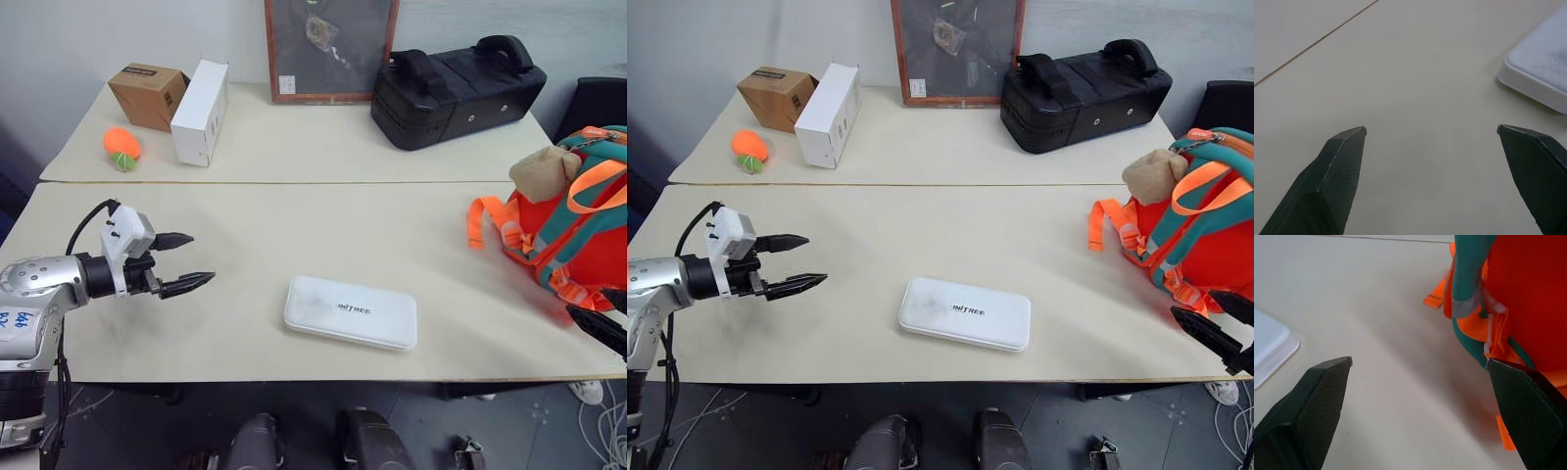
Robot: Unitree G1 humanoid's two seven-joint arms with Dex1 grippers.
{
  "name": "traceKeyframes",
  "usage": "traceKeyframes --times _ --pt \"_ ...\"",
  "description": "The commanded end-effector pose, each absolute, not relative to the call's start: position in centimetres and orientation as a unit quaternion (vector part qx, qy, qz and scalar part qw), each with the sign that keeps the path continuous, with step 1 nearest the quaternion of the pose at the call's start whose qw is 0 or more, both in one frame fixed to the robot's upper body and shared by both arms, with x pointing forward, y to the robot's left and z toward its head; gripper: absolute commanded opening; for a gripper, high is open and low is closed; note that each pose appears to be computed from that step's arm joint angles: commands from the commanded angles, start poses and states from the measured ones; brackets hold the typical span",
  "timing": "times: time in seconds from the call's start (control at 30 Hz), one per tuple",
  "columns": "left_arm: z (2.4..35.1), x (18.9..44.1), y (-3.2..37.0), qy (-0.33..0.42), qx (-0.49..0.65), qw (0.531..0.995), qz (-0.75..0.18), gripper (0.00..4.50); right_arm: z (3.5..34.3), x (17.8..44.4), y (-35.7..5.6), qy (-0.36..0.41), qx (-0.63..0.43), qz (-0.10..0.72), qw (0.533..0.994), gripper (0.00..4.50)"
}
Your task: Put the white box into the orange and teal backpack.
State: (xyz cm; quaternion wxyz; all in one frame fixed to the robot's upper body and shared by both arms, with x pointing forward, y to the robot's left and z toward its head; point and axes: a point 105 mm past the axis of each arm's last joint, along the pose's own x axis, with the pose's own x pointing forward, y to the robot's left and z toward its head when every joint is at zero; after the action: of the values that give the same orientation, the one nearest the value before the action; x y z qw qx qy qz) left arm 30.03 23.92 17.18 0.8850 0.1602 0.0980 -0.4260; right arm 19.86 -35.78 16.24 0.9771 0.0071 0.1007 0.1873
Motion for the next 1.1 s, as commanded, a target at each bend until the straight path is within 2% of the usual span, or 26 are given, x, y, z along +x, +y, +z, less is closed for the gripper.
traceKeyframes --times 0.03,0.43,0.57,0.67,0.8,1.03,1.1 --pt "17.9 29.5 23.6 0.083 0.171 0.877 -0.441 4.50 16.7 19.7 -35.9 0.091 -0.011 0.182 0.979 4.49" --pt "18.2 29.7 24.0 0.092 0.164 0.886 -0.424 4.50 16.4 20.6 -35.9 0.096 -0.028 0.182 0.978 4.49" --pt "18.4 29.7 23.6 0.088 0.162 0.883 -0.431 4.50 16.9 21.2 -35.0 0.097 -0.042 0.213 0.971 4.49" --pt "18.0 28.8 22.2 0.095 0.162 0.863 -0.470 3.89 17.5 21.4 -32.7 0.105 -0.046 0.285 0.952 3.87" --pt "16.3 27.7 20.3 0.123 0.176 0.824 -0.524 2.68 16.7 21.6 -29.7 0.146 -0.082 0.379 0.910 2.55" --pt "13.4 27.4 17.1 0.137 0.172 0.778 -0.589 0.48 14.2 22.9 -24.6 0.187 -0.142 0.511 0.827 0.15" --pt "12.5 28.0 16.4 0.140 0.180 0.773 -0.592 0.07 13.5 23.3 -23.5 0.194 -0.156 0.537 0.806 0.00"
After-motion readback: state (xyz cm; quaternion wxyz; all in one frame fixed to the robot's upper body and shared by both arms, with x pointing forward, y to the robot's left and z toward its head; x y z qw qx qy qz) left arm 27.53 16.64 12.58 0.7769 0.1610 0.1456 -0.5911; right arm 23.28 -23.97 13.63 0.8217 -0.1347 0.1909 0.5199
